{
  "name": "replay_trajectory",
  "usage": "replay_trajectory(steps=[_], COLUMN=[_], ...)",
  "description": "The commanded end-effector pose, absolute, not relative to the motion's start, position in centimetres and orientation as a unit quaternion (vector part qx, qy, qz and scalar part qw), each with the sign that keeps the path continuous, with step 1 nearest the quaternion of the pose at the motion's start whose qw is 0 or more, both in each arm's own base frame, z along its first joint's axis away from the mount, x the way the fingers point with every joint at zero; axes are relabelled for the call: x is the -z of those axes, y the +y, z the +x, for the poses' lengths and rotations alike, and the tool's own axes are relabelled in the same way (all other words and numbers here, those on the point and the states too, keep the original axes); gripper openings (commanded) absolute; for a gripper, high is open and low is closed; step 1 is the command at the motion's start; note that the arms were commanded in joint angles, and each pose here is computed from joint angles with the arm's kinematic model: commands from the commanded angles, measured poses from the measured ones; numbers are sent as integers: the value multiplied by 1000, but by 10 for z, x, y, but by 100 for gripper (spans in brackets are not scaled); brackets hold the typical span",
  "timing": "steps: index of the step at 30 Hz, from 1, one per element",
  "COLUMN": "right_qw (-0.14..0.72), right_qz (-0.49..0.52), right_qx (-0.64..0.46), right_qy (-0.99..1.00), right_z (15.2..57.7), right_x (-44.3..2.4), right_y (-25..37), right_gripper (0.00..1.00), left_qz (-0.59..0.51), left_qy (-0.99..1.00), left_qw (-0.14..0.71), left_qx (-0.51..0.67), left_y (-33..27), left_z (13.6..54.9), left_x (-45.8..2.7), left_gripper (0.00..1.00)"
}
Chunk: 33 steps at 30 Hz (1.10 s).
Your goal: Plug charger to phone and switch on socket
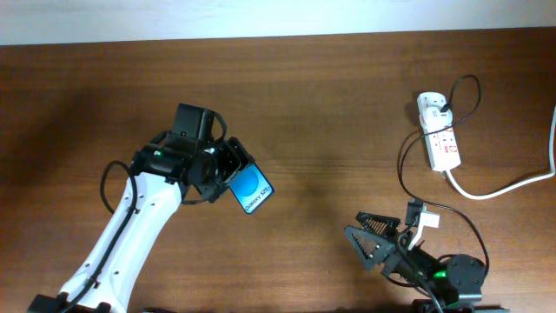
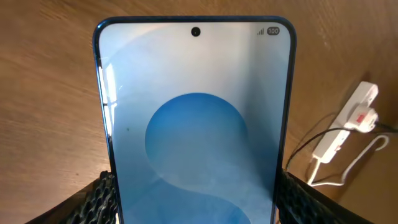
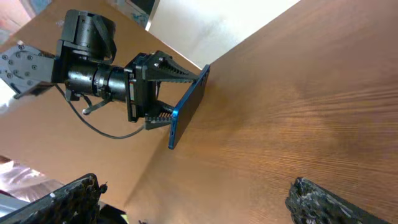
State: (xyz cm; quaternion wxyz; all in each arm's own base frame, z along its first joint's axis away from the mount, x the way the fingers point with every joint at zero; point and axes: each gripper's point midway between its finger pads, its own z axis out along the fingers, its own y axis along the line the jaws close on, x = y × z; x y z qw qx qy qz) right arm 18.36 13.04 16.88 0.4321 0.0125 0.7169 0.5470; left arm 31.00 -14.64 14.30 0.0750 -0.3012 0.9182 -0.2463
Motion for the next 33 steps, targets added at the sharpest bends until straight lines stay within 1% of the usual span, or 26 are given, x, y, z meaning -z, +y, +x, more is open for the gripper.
replay_trajectory(steps=[1,5,6,7,9,10,13,15,17,20,22,25,27,29,31,32,33], right_qw=[440,472,477,488,507,507,497,467,437,439,448,470,479,468,474,476,473], right_qz=[24,5,4,6,14,14,2,-22,-49,-79,-89,-75,-71,-55,-56,-57,-62], right_qx=[-547,-554,-555,-551,-543,-540,-509,-487,-495,-478,-478,-456,-461,-473,-480,-482,-486], right_qy=[711,686,681,677,669,672,703,738,749,756,750,752,743,744,737,734,732], right_z=[187,187,186,187,190,192,216,242,259,272,271,277,282,293,298,299,297], right_x=[-171,-194,-200,-208,-229,-239,-253,-234,-214,-191,-187,-176,-175,-176,-187,-190,-191], right_y=[128,128,127,125,121,120,120,128,156,210,233,252,263,272,276,277,279], right_gripper=[98,98,100,98,100,99,98,98,98,98,98,98,99,91,81,75,64], left_qz=[-303,-288,-288,-288,-288,-288,-287,-304,-316,-315,-319,-319,-314,-304,-300,-299,-299], left_qy=[903,903,903,903,903,903,902,892,883,882,882,882,884,886,888,888,888], left_qw=[83,89,89,89,89,90,93,96,101,105,113,114,112,111,109,109,109], left_qx=[293,306,307,306,307,307,310,320,332,335,328,327,329,331,332,332,331], left_y=[-176,-191,-192,-192,-192,-192,-192,-194,-197,-197,-194,-194,-198,-205,-208,-209,-209], left_z=[312,312,312,312,312,312,314,319,325,327,329,329,327,324,322,321,321], left_x=[-168,-172,-172,-172,-172,-172,-174,-177,-181,-183,-182,-182,-182,-183,-183,-183,-182], left_gripper=[34,35,35,35,36,36,36,36,36,36,36,36,36,37,38,38,37])
